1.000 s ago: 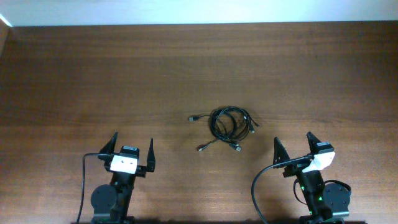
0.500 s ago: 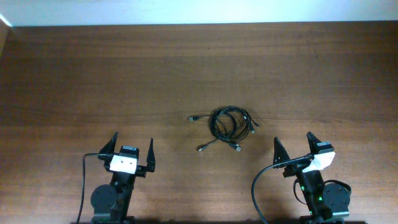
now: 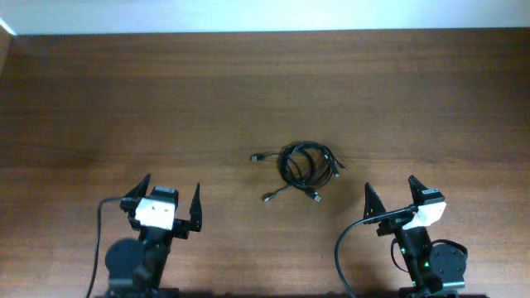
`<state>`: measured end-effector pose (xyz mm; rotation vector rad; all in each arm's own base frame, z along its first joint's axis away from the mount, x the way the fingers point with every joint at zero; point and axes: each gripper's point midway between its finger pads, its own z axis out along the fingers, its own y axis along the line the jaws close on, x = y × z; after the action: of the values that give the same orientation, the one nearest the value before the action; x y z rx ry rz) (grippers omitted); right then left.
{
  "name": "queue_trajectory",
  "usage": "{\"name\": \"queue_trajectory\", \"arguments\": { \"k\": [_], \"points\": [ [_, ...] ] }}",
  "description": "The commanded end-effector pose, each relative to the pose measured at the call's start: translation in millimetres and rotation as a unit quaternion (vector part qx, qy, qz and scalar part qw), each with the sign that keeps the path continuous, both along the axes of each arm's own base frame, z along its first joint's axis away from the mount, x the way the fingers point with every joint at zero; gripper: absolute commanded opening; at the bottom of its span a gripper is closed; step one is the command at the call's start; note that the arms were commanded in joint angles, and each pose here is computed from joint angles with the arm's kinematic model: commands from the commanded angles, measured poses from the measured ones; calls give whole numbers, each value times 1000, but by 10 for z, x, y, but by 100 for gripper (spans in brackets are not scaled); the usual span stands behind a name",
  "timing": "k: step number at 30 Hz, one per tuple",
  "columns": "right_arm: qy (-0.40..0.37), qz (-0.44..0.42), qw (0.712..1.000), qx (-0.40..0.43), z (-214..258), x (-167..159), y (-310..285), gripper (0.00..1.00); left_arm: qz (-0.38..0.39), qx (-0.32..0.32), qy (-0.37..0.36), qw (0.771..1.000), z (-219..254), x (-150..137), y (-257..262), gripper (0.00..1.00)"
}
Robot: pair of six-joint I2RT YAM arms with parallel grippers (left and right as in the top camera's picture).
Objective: Untangle cables
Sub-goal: 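Reach the left gripper over the black cable bundle and grasp it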
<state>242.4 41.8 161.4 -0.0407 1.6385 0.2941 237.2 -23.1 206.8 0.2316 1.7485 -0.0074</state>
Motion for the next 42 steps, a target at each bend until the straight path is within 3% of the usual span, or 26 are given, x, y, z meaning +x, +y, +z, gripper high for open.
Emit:
{"name": "queue_trajectory", "arguments": {
  "k": [1,8,13,20,29,32,37,42],
  "points": [
    [4,0,1000,2,-29,-1,6,99,-41,-13,36,998,205,161,-148,99],
    [4,0,1000,2,-29,-1,6,99,-117,-6,182,976,198,616,-380,99],
    [4,0,1000,1,-29,-1,6,99,-200,8,270,942,177,977,-610,99],
    [4,0,1000,2,-29,-1,6,99,-298,46,383,873,-93,1294,-1248,99],
    [4,0,1000,2,-29,-1,6,99,-359,68,476,800,-944,1275,-1897,99],
    [4,0,1000,2,-29,-1,6,99,-364,71,486,791,-1071,1337,-2022,99],
    [4,0,1000,2,-29,-1,6,99,-351,132,503,779,-1410,1409,-2209,99],
    [4,0,1000,2,-29,-1,6,99,-343,136,512,776,-1670,1475,-2291,99]
  ]
}}
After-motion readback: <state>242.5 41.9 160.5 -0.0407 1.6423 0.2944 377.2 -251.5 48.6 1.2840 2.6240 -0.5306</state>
